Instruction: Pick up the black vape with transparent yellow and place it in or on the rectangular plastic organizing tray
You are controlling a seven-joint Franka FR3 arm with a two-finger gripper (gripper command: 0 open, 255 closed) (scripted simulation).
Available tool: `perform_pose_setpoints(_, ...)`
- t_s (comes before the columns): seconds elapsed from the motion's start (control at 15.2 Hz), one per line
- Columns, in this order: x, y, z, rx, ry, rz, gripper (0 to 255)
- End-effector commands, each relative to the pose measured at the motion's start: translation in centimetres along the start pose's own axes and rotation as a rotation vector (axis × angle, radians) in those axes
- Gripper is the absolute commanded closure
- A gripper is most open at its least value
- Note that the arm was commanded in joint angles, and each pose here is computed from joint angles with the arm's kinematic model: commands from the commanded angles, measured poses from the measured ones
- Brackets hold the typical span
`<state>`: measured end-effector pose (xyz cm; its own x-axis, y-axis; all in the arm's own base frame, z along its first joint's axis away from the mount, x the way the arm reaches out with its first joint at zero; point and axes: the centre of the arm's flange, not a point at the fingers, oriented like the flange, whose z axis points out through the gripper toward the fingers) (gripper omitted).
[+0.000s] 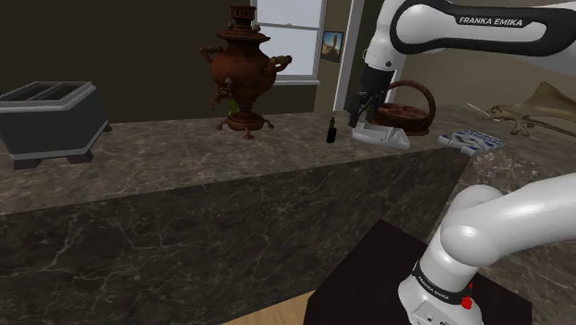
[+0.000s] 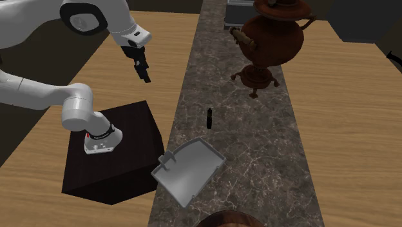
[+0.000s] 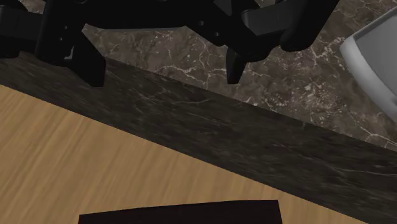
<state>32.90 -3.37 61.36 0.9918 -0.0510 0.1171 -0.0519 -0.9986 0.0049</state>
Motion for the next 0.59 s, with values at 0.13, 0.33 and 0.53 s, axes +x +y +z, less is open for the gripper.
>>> perform_pose_setpoints(0.13,2.1,1.6,0.7,-0.003,-0.011,-0.004,0)
perform_pose_setpoints(0.33,5.2,4.1,1.9,-0.008,-0.027,-0.011,0)
perform_pose_setpoints(0.53,8.2,6.5,3.1,-0.012,-0.043,-0.017,0)
